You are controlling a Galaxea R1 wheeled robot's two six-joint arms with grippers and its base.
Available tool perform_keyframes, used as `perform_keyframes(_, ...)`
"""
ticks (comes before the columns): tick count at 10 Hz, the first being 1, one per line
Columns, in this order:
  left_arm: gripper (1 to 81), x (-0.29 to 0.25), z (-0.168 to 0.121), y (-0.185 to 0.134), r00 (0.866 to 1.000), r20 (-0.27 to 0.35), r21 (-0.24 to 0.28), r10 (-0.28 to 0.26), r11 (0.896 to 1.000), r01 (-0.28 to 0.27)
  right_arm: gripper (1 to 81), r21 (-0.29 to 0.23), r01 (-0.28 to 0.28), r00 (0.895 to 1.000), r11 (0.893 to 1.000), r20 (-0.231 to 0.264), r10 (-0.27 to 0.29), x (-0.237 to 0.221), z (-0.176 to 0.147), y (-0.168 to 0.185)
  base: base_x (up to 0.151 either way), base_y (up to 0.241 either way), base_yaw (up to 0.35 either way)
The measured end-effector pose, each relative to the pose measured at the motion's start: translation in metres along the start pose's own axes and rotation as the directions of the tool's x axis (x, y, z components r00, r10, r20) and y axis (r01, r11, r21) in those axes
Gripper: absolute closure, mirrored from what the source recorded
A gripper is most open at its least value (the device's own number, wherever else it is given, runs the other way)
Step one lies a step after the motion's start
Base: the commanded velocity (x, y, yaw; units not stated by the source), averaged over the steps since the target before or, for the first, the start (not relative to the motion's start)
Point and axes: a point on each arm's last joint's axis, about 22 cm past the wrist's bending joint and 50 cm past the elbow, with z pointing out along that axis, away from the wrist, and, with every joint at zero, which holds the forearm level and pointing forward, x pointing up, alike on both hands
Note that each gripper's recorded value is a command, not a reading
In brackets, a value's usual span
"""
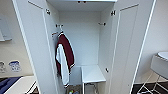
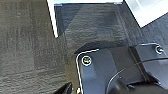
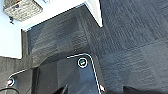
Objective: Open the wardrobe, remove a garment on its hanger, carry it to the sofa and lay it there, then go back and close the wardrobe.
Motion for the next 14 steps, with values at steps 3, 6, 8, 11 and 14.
perform_keyframes(3, 1.0, 0.064, -0.029, -0.051, 0.99, -0.104, 0.054, -0.097, 0.993, 0.103, 1.0, -0.047, -0.064, 0.994, 0.997, -0.086, 0.06, 0.069, -0.021, 0.035, 0.0, 0.0, 0.0)
perform_keyframes(6, 1.0, 0.132, -0.067, -0.107, 0.933, -0.23, 0.088, -0.276, 0.949, 0.303, 1.0, -0.071, -0.165, 0.971, 0.984, -0.184, 0.15, 0.145, -0.049, 0.065, 0.0, 0.0, 0.0)
perform_keyframes(8, 1.0, 0.173, -0.099, -0.145, 0.865, -0.315, 0.089, -0.39, 0.896, 0.436, 1.0, -0.063, -0.248, 0.943, 0.967, -0.243, 0.226, 0.186, -0.066, 0.075, 0.0, 0.0, 0.0)
perform_keyframes(11, 1.0, 0.225, -0.137, -0.181, 0.74, -0.421, 0.041, -0.524, 0.804, 0.593, 1.0, -0.042, -0.358, 0.887, 0.933, -0.326, 0.326, 0.243, -0.098, 0.097, 0.0, 0.0, 0.0)
perform_keyframes(14, 1.0, 0.279, -0.164, -0.195, 0.61, -0.484, -0.044, -0.628, 0.713, 0.7, 1.0, 0.019, -0.445, 0.822, 0.895, -0.387, 0.418, 0.301, -0.125, 0.097, 0.0, 0.0, 0.0)
